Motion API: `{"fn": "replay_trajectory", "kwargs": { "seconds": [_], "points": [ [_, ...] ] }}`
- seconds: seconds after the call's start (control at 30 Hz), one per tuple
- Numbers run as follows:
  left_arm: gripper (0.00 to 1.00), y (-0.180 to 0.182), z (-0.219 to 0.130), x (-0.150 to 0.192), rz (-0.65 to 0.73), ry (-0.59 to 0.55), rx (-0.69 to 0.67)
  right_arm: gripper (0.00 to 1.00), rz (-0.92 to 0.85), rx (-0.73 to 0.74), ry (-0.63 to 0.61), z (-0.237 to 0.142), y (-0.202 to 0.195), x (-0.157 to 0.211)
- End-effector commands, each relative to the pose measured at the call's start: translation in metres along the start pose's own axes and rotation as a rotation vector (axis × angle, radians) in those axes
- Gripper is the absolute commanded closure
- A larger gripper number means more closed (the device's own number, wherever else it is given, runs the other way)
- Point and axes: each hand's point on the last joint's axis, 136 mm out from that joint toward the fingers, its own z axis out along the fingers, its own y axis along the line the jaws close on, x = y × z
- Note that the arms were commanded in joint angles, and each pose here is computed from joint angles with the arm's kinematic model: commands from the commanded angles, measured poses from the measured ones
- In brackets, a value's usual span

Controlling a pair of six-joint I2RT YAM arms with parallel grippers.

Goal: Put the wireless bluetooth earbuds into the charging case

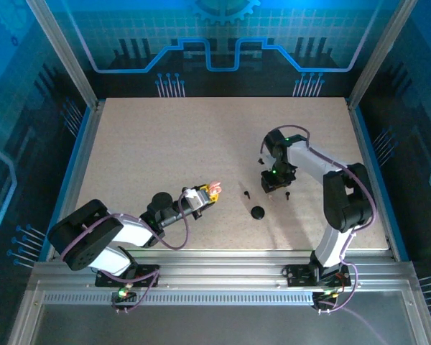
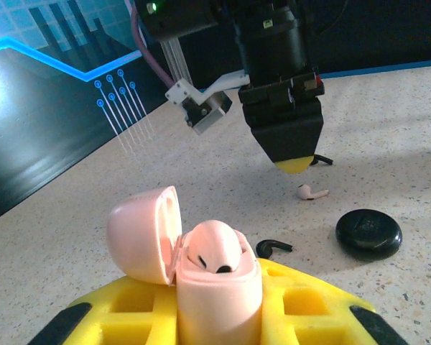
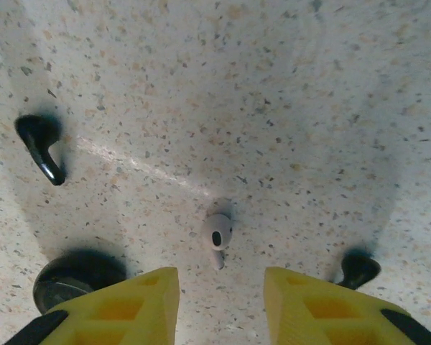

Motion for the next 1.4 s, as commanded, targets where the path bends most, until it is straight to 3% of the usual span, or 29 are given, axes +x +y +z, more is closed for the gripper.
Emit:
{"fn": "replay_trajectory", "kwargs": {
  "seconds": [0.0, 0.6, 1.37],
  "points": [
    [0.87, 0.002, -0.001, -0.008, 0.036, -0.017, -0.009, 0.64, -0.06, -0.019, 0.05, 0.007, 0.009, 0.002],
    [0.87, 0.0, 0.002, -0.003, 0.031, -0.002, 0.005, 0.68, -0.094, 0.036, 0.144, 0.035, 0.005, 0.005],
    [0.87, 0.0, 0.002, -0.005, 0.036, -0.007, 0.004, 0.78, -0.034, 0.112, 0.086, 0.036, -0.008, 0.005]
  ]
}}
